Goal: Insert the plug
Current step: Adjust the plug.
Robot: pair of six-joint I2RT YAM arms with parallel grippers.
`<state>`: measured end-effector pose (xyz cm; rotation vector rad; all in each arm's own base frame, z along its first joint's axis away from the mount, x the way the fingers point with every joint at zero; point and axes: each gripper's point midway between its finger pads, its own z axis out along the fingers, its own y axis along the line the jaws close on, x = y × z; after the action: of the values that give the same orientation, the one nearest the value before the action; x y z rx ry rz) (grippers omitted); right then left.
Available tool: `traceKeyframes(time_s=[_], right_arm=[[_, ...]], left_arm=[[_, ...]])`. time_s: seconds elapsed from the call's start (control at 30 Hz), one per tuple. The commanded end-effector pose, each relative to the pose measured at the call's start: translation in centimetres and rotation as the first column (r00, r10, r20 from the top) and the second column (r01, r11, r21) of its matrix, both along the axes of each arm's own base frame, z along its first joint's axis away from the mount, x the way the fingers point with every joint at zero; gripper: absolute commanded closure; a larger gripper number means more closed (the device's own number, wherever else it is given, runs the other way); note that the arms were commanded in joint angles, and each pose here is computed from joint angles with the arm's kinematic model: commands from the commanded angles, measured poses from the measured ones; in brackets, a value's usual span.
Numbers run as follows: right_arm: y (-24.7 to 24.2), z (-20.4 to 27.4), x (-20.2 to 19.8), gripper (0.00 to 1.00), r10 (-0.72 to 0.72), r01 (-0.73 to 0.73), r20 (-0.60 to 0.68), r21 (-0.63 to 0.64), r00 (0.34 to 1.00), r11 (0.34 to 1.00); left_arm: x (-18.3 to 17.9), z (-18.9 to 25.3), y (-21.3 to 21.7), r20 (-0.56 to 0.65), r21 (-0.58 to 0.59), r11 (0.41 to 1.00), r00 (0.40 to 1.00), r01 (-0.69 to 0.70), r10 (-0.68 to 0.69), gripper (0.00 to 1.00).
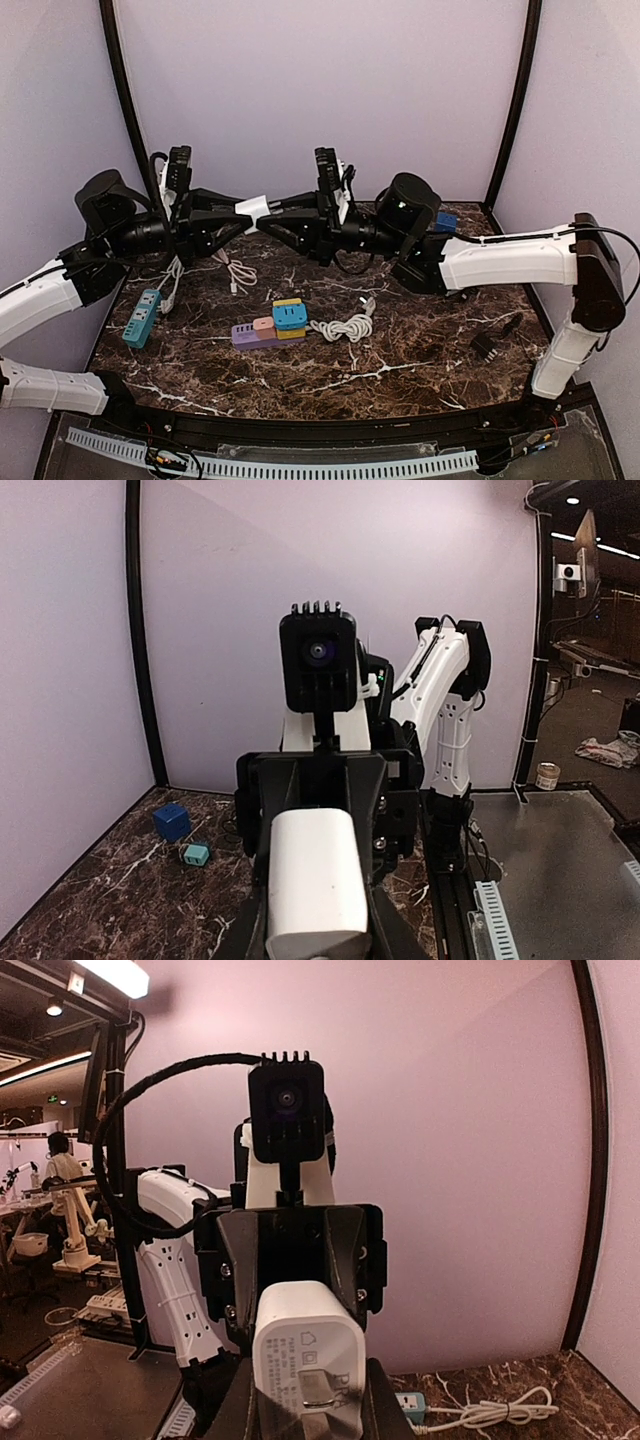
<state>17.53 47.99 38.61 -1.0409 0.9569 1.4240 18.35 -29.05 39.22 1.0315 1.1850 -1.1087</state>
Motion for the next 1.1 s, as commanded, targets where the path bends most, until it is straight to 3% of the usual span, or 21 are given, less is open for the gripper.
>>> traceKeyframes(time_s=[0.0,0.03,0.1,0.13,0.23,0.33,0.4,0.67,0.9,1.07], right_arm=[[-0.2,-1.7,-0.6,1.00,-0.011,0.019,0.047,-0.179,0.999,0.984],[-0.5,-2.4,-0.4,1.00,-0.034,0.047,0.059,-0.239,0.998,0.970],[-1.7,-4.9,0.3,1.00,-0.102,0.125,0.079,-0.380,0.992,0.916],[-2.5,-6.3,0.7,1.00,-0.144,0.164,0.077,-0.446,0.986,0.880],[-4.9,-11.0,2.0,1.00,-0.262,0.243,0.069,-0.648,0.963,0.722],[-6.5,-13.7,2.5,1.00,-0.345,0.306,0.123,-0.779,0.930,0.547],[-6.4,-13.4,2.2,1.00,-0.352,0.347,0.179,-0.793,0.919,0.501],[-2.5,-10.2,-0.1,1.00,-0.265,0.367,0.258,-0.725,0.929,0.583],[-1.3,-9.8,-2.0,1.00,-0.180,0.319,0.267,-0.701,0.947,0.638],[-1.2,-9.5,-2.6,1.00,-0.153,0.301,0.270,-0.683,0.951,0.665]], left_arm=[[0.6,-1.8,0.5,0.006,0.061,0.996,0.998,-0.069,0.069,0.85],[1.1,-4.0,0.8,0.008,0.143,0.984,0.994,-0.109,0.109,0.58],[1.2,-7.6,1.7,0.052,0.291,0.945,0.989,-0.149,0.140,0.33],[1.0,-8.5,2.1,0.129,0.342,0.926,0.984,-0.160,0.123,0.30],[-0.4,-11.4,3.0,0.138,0.478,0.870,0.989,-0.116,0.056,0.23],[-0.2,-12.1,3.2,0.198,0.545,0.826,0.979,-0.144,0.040,0.30],[0.2,-12.8,2.8,0.235,0.580,0.796,0.971,-0.174,0.042,0.38],[-1.0,-12.5,-0.8,0.203,0.548,0.826,0.979,-0.132,0.021,0.48],[-0.8,-11.4,-1.7,0.120,0.484,0.867,0.991,-0.116,0.065,0.58],[-0.7,-11.6,-1.8,0.114,0.487,0.866,0.991,-0.115,0.067,0.60]])
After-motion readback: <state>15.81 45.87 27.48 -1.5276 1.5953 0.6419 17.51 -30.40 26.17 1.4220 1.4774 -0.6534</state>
